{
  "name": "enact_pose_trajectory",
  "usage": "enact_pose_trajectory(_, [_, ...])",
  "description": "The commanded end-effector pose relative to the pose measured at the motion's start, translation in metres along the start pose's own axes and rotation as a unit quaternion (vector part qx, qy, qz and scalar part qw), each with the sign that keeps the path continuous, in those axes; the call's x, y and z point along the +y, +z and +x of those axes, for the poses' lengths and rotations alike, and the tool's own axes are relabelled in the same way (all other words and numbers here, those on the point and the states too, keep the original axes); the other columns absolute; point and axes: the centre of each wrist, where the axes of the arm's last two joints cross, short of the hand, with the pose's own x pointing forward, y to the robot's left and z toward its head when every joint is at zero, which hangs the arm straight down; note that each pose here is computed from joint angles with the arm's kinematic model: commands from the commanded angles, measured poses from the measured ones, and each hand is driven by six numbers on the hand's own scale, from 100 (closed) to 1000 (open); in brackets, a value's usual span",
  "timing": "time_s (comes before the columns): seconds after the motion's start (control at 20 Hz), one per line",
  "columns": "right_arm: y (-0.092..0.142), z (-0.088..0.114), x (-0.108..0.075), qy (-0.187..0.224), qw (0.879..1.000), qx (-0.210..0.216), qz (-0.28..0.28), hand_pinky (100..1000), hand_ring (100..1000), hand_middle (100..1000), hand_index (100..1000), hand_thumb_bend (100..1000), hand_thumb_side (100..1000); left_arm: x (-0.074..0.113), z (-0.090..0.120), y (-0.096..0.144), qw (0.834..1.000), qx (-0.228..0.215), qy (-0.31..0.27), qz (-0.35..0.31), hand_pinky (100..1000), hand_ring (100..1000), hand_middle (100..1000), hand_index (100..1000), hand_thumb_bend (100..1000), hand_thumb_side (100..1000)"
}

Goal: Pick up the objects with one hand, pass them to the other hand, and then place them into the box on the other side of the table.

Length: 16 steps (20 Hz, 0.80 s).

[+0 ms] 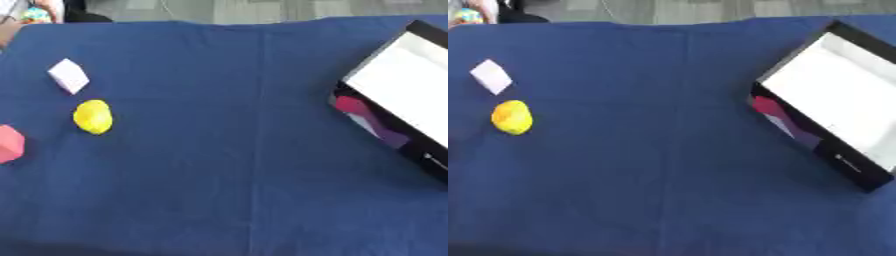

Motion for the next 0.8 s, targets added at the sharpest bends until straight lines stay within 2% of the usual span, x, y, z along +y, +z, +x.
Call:
enact_pose_trajectory(0.05, [-0.005,0.01,-0.006,0.015,1.0,-0.021,0.008,964,1000,1000,1000,100,565,0.022,0.016,-0.014,0.998,-0.02,-0.062,-0.022,803,789,815,825,100,786])
enact_pose_trajectory(0.3, [-0.002,0.009,-0.009,0.025,0.999,-0.024,0.01,964,1000,1000,1000,100,558,0.044,0.025,-0.029,0.987,-0.02,-0.149,-0.06,810,797,814,830,100,687])
enact_pose_trajectory(0.55, [0.002,0.007,-0.011,0.035,0.999,-0.026,0.01,964,1000,1000,1000,100,553,0.068,0.031,-0.044,0.965,-0.017,-0.24,-0.1,829,813,824,843,100,593])
enact_pose_trajectory(0.65, [0.003,0.007,-0.011,0.037,0.999,-0.027,0.011,964,1000,1000,1000,100,552,0.078,0.032,-0.049,0.955,-0.016,-0.272,-0.118,844,825,830,850,143,521])
enact_pose_trajectory(0.8, [0.004,0.006,-0.011,0.038,0.999,-0.027,0.014,964,1000,1000,1000,100,550,0.092,0.032,-0.054,0.936,-0.014,-0.317,-0.15,857,834,822,860,265,456])
